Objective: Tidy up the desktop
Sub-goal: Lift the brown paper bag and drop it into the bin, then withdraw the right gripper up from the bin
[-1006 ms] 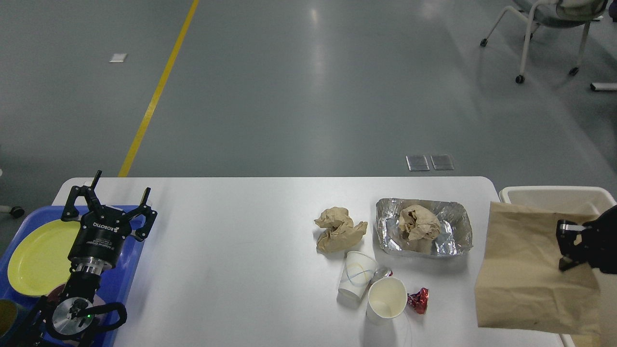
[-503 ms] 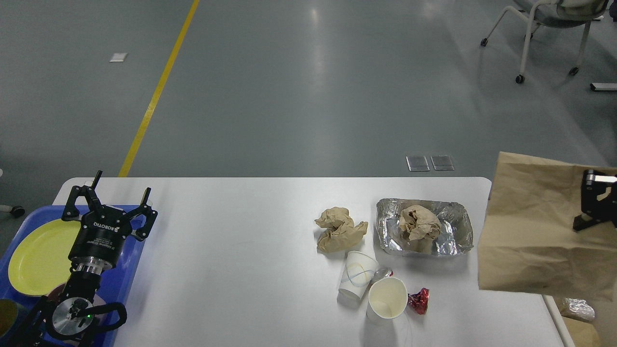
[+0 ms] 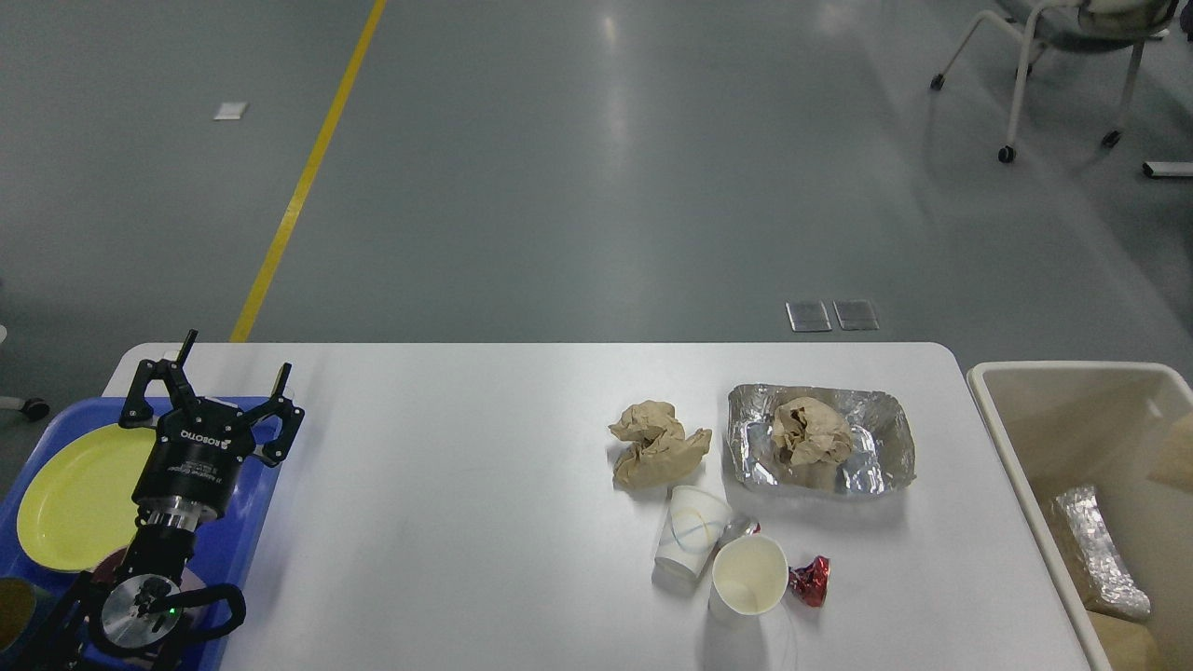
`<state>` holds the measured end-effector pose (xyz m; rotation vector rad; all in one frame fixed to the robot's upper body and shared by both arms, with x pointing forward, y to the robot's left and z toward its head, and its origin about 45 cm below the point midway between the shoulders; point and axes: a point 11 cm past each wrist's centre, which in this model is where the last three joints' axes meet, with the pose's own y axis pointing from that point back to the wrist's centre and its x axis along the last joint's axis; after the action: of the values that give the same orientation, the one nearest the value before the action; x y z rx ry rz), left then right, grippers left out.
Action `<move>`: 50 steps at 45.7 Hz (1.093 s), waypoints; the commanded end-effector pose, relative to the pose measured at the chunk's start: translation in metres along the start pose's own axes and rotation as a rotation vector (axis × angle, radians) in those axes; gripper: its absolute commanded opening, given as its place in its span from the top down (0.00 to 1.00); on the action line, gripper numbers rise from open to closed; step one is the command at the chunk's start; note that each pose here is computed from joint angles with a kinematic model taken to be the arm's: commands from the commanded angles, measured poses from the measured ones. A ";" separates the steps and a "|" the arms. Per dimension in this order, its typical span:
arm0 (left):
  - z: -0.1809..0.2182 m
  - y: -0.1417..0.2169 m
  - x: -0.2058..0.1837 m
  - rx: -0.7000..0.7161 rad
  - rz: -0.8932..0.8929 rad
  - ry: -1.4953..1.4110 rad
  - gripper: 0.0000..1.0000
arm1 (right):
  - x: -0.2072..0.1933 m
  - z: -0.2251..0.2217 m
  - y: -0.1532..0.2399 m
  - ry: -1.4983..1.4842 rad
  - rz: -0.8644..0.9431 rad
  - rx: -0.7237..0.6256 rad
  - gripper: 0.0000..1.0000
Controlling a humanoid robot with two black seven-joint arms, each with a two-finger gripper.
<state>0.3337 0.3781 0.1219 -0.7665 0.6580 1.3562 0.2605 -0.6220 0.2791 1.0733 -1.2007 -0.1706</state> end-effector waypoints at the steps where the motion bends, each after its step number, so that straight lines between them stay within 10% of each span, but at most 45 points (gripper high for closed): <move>1: 0.000 0.000 0.000 0.000 0.000 0.000 0.04 | -0.020 0.019 -0.042 -0.015 0.071 -0.031 1.00; 19: 0.000 0.000 0.000 0.000 0.000 0.000 0.04 | -0.133 0.015 -0.136 0.006 0.260 -0.023 1.00; 50: 0.000 0.000 0.000 0.000 0.000 0.000 0.04 | -0.228 0.024 -0.144 -0.026 0.280 -0.061 1.00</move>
<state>0.3336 0.3782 0.1218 -0.7665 0.6580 1.3564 0.2060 -0.5739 0.0220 0.8374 -1.3448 -0.0014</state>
